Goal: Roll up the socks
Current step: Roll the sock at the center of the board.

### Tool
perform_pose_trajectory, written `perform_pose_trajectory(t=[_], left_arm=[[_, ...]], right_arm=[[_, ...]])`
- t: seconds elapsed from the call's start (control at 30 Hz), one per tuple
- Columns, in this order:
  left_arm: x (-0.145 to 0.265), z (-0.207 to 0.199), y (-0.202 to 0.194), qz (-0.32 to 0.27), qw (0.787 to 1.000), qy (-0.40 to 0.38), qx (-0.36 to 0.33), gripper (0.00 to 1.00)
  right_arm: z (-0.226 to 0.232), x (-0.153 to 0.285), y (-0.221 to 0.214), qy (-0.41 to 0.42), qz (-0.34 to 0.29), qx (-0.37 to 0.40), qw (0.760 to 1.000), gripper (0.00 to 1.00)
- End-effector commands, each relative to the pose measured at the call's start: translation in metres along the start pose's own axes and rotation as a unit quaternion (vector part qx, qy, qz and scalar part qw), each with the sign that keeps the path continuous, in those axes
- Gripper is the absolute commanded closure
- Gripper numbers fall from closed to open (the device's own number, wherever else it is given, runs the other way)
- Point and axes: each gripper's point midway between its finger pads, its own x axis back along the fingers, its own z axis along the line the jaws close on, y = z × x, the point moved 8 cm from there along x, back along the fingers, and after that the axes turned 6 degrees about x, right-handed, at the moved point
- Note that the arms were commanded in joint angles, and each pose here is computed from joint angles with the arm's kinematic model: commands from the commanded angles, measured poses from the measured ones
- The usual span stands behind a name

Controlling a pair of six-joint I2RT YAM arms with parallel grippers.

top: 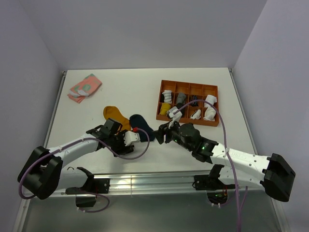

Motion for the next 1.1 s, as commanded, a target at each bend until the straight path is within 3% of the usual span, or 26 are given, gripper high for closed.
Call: perform_pose_trajectory(t=[0.0,0.37,0.73,0.9,1.07], left_arm=[[-0.005,-0.002,-0.003,0.02,1.0,-0.013,0.01,0.39],[0.001,-0.008,0.011,0.025,0.996,-0.087,0.024,0.71],[0.017,0.005,0.015,0.014,0.98,-0.18,0.082,0.78],[0.019,0.014,0.012,0.007,0.971,-0.212,0.107,0.79],[0.023,0.016,0.006,0.004,0.967,-0.224,0.12,0.79]], right_arm=[[0.001,0.003,0.007,-0.006,-0.021,-0.002,1.0,0.35],[0.005,-0.005,0.008,0.012,-0.013,0.005,1.0,0.37],[0.022,-0.014,-0.006,0.101,-0.011,0.002,0.995,0.39],[0.037,-0.031,-0.025,0.141,0.025,0.012,0.99,0.39],[0.051,-0.051,-0.036,0.163,0.043,0.026,0.985,0.32]])
